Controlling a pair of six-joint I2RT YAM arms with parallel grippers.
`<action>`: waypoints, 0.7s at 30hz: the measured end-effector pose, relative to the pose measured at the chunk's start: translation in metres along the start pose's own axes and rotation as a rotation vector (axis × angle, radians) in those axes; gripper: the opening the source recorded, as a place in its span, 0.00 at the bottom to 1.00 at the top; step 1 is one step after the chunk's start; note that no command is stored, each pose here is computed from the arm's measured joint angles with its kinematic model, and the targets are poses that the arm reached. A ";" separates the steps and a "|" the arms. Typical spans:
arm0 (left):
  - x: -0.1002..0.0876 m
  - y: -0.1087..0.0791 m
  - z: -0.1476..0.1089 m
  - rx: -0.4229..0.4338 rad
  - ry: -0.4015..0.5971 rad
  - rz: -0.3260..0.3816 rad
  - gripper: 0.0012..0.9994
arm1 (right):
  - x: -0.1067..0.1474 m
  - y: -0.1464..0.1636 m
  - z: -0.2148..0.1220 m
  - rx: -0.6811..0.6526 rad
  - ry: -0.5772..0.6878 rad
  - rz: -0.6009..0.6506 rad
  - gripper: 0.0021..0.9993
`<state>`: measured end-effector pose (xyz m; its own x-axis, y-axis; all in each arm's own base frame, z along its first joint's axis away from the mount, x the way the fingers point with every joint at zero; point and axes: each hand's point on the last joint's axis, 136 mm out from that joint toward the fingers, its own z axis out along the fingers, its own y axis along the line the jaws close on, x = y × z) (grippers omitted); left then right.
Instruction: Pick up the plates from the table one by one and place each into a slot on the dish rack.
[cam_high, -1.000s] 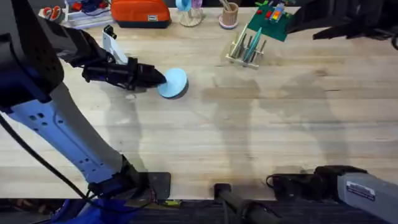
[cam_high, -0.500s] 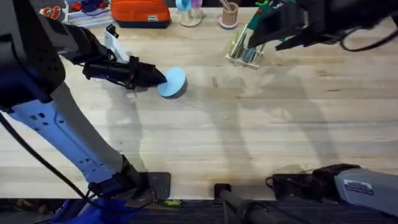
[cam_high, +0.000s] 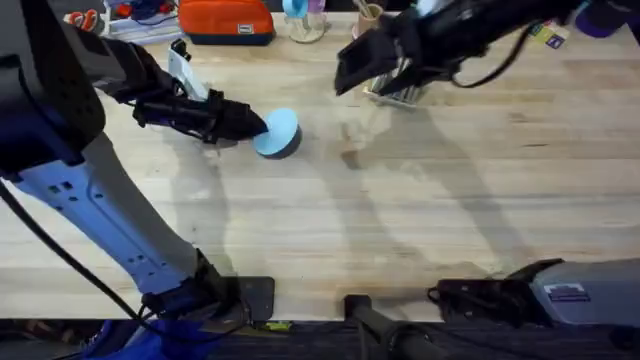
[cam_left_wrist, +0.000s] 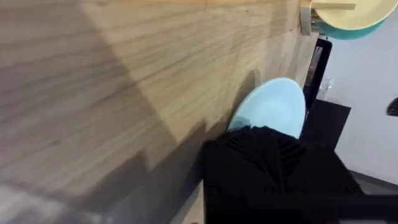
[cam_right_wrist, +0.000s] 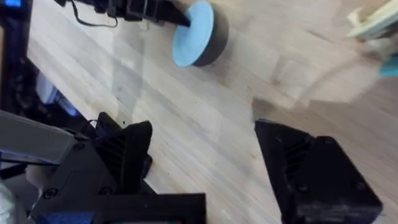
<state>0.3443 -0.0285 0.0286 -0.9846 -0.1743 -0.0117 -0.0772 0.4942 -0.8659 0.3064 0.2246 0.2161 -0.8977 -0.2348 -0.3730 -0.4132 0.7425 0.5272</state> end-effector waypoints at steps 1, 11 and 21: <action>0.000 0.000 0.000 0.000 0.000 0.000 0.04 | 0.001 0.001 0.008 -0.003 0.017 0.003 0.99; 0.000 0.000 0.000 -0.001 0.000 0.000 0.04 | 0.010 0.013 0.067 -0.030 0.122 0.006 0.99; 0.000 0.000 0.000 -0.001 0.000 0.000 0.04 | 0.001 0.019 0.084 -0.047 0.103 0.003 0.99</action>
<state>0.3445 -0.0283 0.0286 -0.9846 -0.1746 -0.0113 -0.0778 0.4948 -0.8655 0.3104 0.2910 0.1612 -0.9089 -0.2974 -0.2924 -0.4150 0.7139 0.5640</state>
